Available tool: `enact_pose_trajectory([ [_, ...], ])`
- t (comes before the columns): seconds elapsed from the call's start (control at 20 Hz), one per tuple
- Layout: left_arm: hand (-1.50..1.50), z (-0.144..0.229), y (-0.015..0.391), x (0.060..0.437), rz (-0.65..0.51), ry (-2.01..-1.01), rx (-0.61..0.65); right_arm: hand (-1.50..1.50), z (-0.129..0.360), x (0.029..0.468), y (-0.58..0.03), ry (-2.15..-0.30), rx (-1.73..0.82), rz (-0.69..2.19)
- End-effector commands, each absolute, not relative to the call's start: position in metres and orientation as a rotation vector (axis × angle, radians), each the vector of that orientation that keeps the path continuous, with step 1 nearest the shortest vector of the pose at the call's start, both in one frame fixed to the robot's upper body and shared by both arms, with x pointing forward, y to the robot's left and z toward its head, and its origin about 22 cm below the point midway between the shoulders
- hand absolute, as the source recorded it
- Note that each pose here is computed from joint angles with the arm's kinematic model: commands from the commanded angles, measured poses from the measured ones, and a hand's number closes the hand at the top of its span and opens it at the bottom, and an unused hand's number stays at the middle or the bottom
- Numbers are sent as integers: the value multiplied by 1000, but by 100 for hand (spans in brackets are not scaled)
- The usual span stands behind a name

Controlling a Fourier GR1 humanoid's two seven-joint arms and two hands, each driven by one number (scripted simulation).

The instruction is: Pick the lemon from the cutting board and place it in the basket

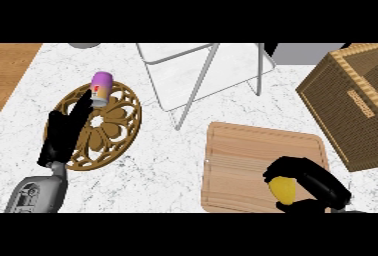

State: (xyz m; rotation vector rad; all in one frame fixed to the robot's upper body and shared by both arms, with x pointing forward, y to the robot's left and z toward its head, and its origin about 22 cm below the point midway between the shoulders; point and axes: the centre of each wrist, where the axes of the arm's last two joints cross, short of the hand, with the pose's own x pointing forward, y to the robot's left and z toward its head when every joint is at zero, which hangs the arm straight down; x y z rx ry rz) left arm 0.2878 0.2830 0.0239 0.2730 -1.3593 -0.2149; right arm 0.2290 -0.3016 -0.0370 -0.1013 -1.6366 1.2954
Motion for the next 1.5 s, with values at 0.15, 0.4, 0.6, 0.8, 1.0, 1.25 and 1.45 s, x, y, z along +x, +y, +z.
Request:
enact_pose_trajectory([
  [0.15,0,27,273,301,-217,-1355,253,150,-53,229,-300,-1735,-212,1377],
  [0.4,0,32,285,300,-223,-1360,248,150,-34,247,-275,-1470,-545,1452],
  [0.6,0,28,280,295,-231,-1357,262,150,-18,265,-261,-1178,-834,1500],
  [0.8,0,21,283,295,-221,-1351,267,150,7,287,-207,-1184,-925,1527],
  [1.0,0,32,282,298,-187,-1344,260,150,24,277,-195,-1328,-749,1322],
  [1.25,0,26,293,292,-196,-1364,273,150,77,262,-194,-1512,-645,1103],
  [1.45,0,27,285,289,-188,-1346,279,150,120,252,-192,-1646,-533,855],
])
